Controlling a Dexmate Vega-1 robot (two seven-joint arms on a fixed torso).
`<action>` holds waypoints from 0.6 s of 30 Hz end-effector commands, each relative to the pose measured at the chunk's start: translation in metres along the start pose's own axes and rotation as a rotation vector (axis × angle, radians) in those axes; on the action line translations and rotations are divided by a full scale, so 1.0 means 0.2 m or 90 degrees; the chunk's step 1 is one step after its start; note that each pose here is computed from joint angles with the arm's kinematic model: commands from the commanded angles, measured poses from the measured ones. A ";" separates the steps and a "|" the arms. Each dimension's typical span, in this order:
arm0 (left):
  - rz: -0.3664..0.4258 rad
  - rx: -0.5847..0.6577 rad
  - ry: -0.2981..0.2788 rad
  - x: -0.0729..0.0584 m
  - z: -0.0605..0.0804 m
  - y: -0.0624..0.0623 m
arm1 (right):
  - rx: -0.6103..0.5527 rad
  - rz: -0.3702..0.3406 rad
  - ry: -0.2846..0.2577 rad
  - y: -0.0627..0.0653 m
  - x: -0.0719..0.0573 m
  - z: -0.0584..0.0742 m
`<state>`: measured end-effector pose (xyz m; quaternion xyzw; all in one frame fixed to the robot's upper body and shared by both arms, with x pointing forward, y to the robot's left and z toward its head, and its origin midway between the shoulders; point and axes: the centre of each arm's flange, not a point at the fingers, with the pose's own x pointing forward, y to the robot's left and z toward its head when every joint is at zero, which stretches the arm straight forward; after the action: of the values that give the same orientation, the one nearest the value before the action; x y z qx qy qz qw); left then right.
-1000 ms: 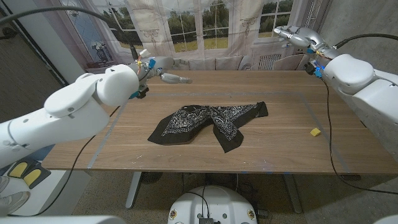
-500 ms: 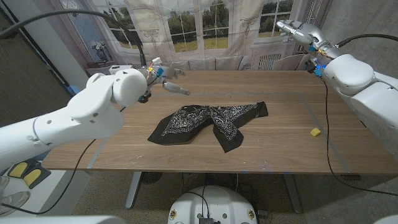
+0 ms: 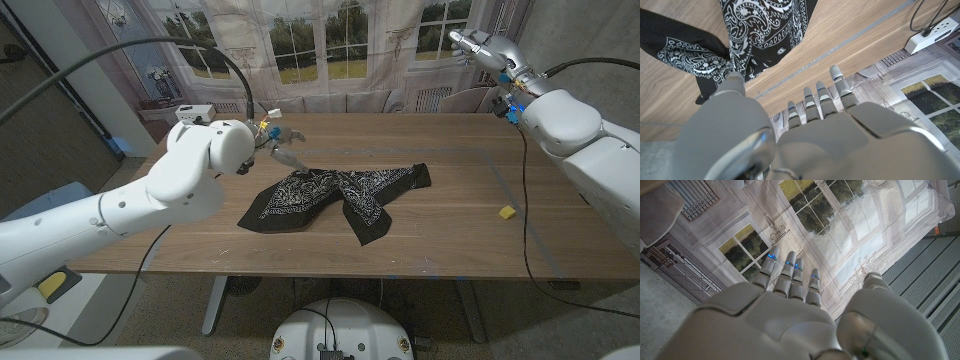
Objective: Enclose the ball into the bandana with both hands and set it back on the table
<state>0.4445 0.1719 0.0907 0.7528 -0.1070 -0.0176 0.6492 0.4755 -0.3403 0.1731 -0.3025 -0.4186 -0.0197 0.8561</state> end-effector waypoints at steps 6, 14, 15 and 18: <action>-0.074 0.027 0.018 0.14 0.04 -0.12 | 0.008 0.001 -0.016 0.02 0.01 -0.03; -0.101 0.047 0.010 0.23 0.08 -0.18 | 0.009 0.002 -0.015 0.02 0.02 -0.03; -0.101 0.044 0.003 0.24 0.08 -0.19 | 0.008 0.004 -0.013 0.02 0.02 -0.03; -0.103 0.069 0.008 0.26 0.11 -0.21 | 0.009 0.002 -0.016 0.02 0.01 -0.04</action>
<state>0.4739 0.1588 0.0691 0.7804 -0.0607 -0.0439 0.6208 0.4815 -0.3410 0.1708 -0.2974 -0.4277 -0.0142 0.8535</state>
